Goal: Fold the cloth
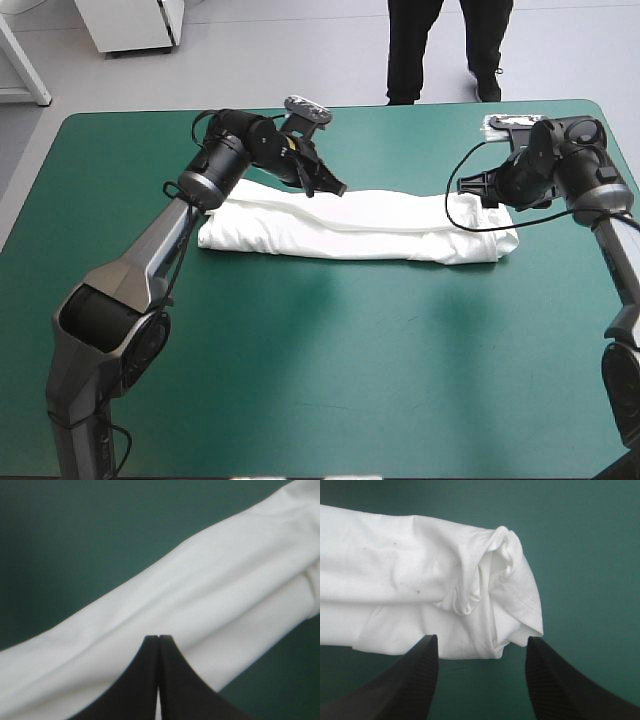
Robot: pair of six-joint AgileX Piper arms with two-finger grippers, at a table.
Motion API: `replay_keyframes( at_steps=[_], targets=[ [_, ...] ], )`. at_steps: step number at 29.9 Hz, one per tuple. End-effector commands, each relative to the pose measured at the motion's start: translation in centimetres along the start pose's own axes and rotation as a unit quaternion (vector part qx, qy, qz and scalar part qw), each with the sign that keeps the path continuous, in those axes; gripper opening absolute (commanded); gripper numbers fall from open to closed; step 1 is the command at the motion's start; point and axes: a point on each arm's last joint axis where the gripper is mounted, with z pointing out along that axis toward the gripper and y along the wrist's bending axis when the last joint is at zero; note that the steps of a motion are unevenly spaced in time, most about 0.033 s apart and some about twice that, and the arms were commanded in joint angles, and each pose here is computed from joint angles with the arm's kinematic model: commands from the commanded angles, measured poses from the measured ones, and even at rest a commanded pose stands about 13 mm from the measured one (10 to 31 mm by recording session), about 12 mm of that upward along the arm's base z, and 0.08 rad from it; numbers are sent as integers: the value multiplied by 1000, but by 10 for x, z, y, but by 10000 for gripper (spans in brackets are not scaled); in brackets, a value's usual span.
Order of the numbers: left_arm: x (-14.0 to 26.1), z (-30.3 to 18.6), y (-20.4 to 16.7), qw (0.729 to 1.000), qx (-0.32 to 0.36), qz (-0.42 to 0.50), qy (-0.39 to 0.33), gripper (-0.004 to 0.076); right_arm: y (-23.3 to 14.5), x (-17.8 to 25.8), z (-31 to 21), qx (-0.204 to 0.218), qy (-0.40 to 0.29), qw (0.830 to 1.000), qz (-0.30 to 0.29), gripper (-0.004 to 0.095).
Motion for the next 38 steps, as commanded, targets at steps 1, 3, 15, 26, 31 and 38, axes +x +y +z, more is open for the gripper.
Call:
replay_keyframes(
  at_steps=[1, 3, 15, 26, 31, 38],
  targets=[
    [-23, -24, -30, 995, 13, 31, -92, -22, -5, -3, -34, 6, -48, 999, 1, 510],
    [-22, -13, -36, 996, 18, 35, -85, -22, -5, -3, -36, 6, -51, 999, 1, 510],
    [-8, 52, -38, 999, 30, 33, -29, -22, -5, -3, -39, 6, -57, 998, 1, 415],
    [8, 92, -39, 998, 57, 10, 15, -22, -21, -2, -46, -24, -62, 997, 49, 397],
    [8, 92, -40, 998, 58, 9, 14, -22, -52, -4, -48, -111, -73, 986, 99, 402],
    [7, 92, -41, 998, 67, 1, 12, -22, -86, -5, -36, -134, -85, 980, 117, 572]
  ],
)
